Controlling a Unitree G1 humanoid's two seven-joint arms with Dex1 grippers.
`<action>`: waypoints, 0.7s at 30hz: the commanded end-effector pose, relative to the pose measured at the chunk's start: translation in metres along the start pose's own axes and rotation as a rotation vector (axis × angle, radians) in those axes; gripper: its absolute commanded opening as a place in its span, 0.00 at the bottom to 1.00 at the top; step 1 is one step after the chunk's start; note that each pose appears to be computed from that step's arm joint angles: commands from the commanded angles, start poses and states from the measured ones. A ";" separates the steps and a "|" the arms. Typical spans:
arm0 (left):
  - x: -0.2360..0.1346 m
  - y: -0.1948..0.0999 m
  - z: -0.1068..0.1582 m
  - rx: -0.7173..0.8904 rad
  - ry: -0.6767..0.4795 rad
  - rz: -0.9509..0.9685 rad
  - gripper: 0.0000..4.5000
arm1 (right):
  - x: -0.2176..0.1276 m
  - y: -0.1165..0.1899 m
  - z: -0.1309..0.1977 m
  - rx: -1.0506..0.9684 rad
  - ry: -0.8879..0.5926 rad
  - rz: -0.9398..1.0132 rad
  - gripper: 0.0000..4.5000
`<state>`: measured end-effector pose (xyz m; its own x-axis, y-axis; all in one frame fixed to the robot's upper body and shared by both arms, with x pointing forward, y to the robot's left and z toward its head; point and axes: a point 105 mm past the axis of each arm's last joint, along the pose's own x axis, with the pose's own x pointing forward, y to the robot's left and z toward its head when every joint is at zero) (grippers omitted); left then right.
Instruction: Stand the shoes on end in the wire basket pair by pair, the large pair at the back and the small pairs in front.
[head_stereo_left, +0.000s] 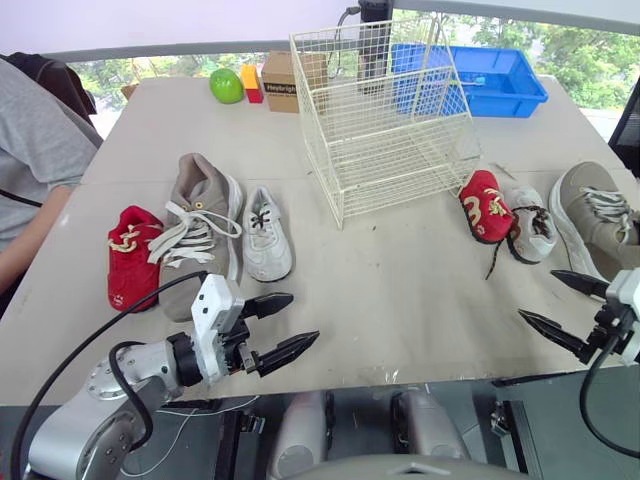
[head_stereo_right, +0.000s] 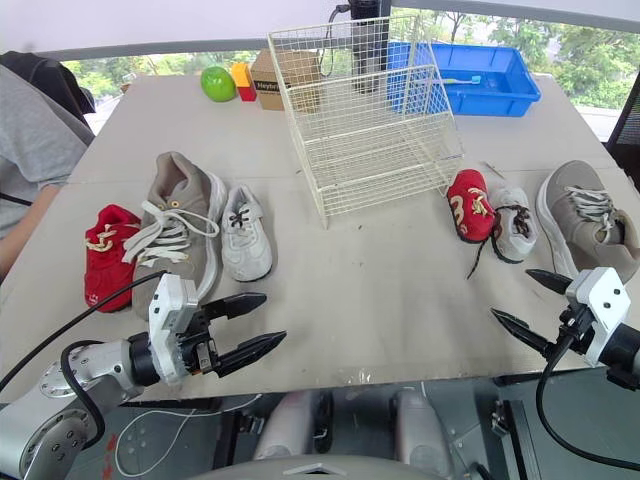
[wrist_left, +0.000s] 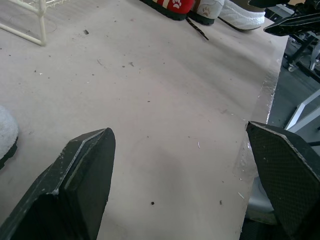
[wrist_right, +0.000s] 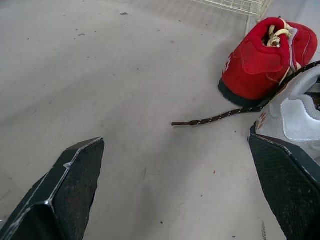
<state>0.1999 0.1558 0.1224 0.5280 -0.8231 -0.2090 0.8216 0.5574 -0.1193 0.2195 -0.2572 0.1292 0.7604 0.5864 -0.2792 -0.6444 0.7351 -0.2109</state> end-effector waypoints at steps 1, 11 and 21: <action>0.007 -0.001 0.023 0.066 -0.094 0.012 1.00 | 0.011 -0.003 0.024 -0.060 -0.072 0.017 0.99; 0.026 -0.012 0.055 0.082 -0.252 -0.034 1.00 | 0.088 -0.017 0.127 -0.280 -0.100 0.178 0.99; 0.025 -0.026 0.057 0.170 -0.309 -0.043 1.00 | 0.155 -0.051 0.169 -0.631 0.100 0.321 0.99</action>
<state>0.2110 0.1199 0.1650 0.5294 -0.8462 0.0608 0.8480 0.5299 -0.0101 0.3777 -0.1464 0.2457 0.5433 0.7025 -0.4597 -0.7957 0.2561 -0.5489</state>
